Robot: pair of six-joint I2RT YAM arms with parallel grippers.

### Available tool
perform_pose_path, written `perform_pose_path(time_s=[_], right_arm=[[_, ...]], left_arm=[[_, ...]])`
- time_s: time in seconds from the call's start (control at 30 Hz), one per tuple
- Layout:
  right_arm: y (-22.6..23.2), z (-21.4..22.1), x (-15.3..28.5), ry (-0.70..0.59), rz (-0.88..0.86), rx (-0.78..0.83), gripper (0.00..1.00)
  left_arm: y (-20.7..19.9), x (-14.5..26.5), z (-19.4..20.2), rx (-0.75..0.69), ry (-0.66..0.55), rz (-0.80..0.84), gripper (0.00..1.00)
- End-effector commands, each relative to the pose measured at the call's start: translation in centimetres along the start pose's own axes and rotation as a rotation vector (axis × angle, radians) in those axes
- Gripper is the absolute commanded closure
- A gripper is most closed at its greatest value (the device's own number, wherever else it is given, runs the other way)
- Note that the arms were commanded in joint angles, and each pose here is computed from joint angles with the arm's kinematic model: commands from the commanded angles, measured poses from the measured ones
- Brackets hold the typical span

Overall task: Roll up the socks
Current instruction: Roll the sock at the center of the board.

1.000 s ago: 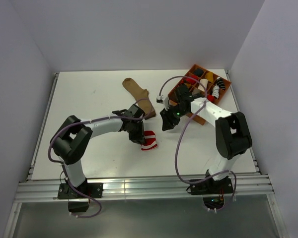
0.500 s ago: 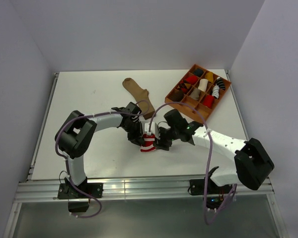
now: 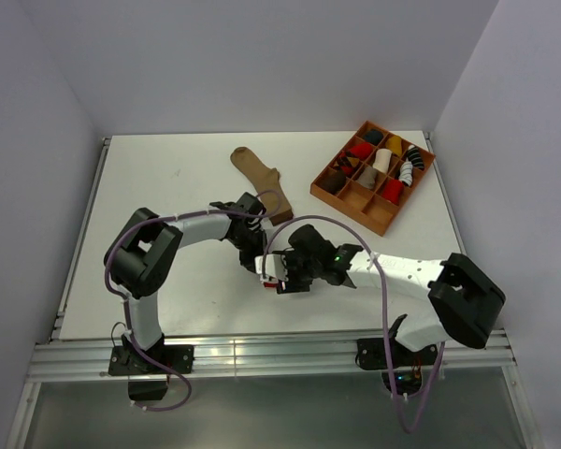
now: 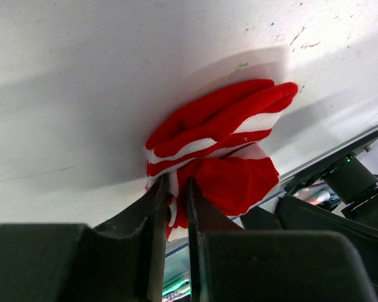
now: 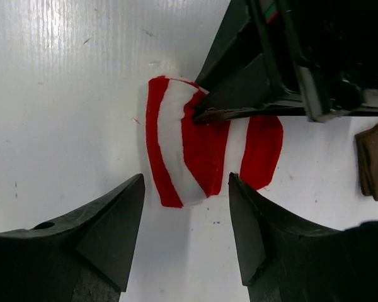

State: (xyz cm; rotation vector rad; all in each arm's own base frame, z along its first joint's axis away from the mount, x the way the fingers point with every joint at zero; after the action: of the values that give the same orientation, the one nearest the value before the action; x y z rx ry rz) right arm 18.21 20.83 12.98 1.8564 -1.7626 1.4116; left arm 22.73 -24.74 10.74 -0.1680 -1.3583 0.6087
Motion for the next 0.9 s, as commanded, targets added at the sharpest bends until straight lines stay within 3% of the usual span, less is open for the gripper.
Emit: perform_pose_path(time_s=[0.0, 0.3, 0.4, 0.5, 0.63, 0.87], right_arm=[[-0.5, -0.4, -0.6, 0.023, 0.032, 0.060, 0.37], [0.2, -1.0, -1.9, 0.054, -0.016, 0.071, 0.41], [0.2, -0.8, -2.1, 0.076, -0.015, 0.060, 0.49], [0.1, -0.8, -2.1, 0.104, -0.026, 0.038, 0.67], [0.7, -0.4, -1.8, 0.128, -0.066, -0.007, 0.81], [0.4, 1.7, -0.9, 0.163, -0.177, -0.164, 0.84]], left_arm=[[1.4, -0.7, -0.1, 0.010, -0.004, -0.084, 0.98], [1.4, -0.8, -0.4, 0.018, -0.001, -0.074, 0.98], [1.2, -0.8, -0.4, 0.026, 0.002, -0.064, 0.97], [0.9, -0.4, -0.6, 0.042, 0.001, -0.036, 0.96], [0.4, 0.4, -0.5, 0.064, -0.010, 0.015, 0.94], [-0.7, 1.5, 0.3, 0.174, -0.025, 0.180, 0.93]])
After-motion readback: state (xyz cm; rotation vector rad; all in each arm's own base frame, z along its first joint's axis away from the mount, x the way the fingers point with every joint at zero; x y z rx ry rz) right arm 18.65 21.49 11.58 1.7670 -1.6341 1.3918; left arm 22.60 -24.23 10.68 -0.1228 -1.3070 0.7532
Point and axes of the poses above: each gripper's point midway between its finger pads, its own x axis back along the fingers, its own y axis along the line the jaws close on, z = x × y, the point moved 10 cm from there along x, back along the fingers, and after that the axes turned 14 degrees about x, right-handed, at the moved point
